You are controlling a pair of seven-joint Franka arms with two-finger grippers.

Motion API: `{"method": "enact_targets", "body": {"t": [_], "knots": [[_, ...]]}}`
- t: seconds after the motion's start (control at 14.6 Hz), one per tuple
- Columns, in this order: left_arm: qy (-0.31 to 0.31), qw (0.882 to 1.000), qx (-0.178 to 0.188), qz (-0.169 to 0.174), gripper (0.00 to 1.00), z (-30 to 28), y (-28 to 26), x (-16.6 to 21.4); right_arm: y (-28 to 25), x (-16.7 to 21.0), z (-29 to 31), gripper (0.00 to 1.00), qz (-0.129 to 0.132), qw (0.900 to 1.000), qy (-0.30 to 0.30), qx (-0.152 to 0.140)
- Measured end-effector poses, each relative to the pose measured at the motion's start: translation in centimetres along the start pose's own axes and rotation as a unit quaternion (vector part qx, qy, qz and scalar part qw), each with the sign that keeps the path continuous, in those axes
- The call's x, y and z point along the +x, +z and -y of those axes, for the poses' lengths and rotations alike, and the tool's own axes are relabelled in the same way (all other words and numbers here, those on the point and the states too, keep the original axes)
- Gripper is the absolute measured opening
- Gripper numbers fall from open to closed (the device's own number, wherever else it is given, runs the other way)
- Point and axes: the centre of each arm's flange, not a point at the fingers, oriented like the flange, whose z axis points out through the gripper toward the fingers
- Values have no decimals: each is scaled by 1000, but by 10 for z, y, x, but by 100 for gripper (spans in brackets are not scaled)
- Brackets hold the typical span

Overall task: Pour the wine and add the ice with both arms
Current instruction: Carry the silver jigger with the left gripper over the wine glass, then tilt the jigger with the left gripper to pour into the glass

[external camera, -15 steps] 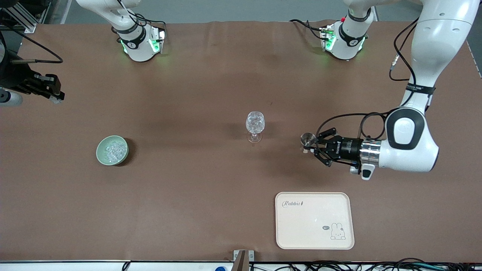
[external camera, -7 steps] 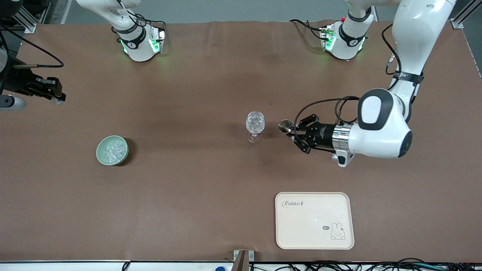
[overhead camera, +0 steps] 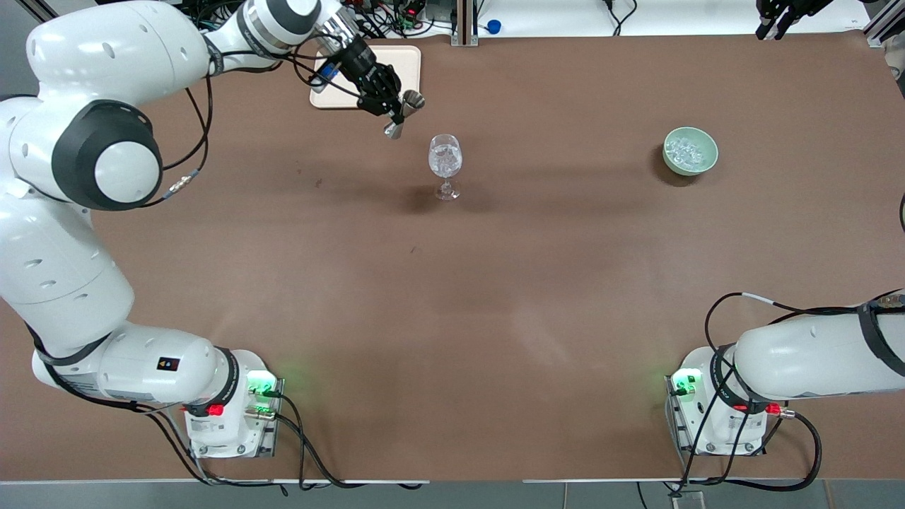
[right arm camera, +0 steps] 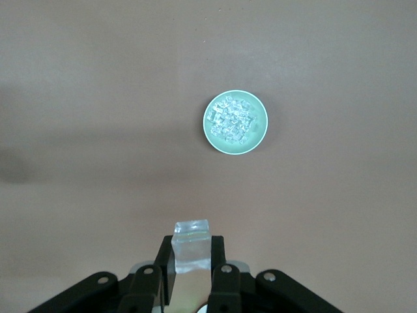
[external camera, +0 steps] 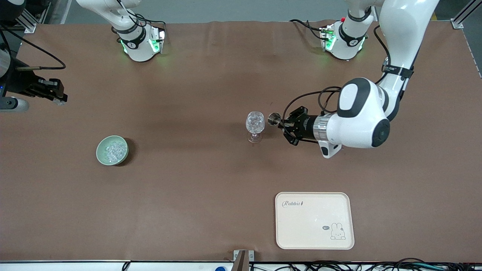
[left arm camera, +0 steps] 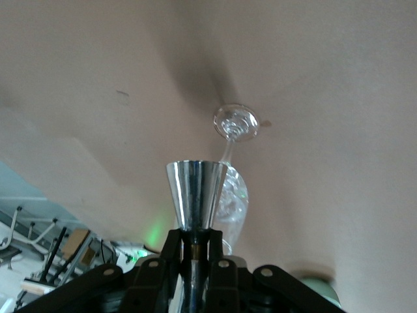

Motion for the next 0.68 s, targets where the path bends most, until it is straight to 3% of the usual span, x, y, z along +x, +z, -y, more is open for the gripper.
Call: {"method": "enact_targets", "body": {"t": [0.68], "knots": [[-9,996,18,-89,21,9,34,-24,0,1,1,25,-5,1000,-1,0]]}}
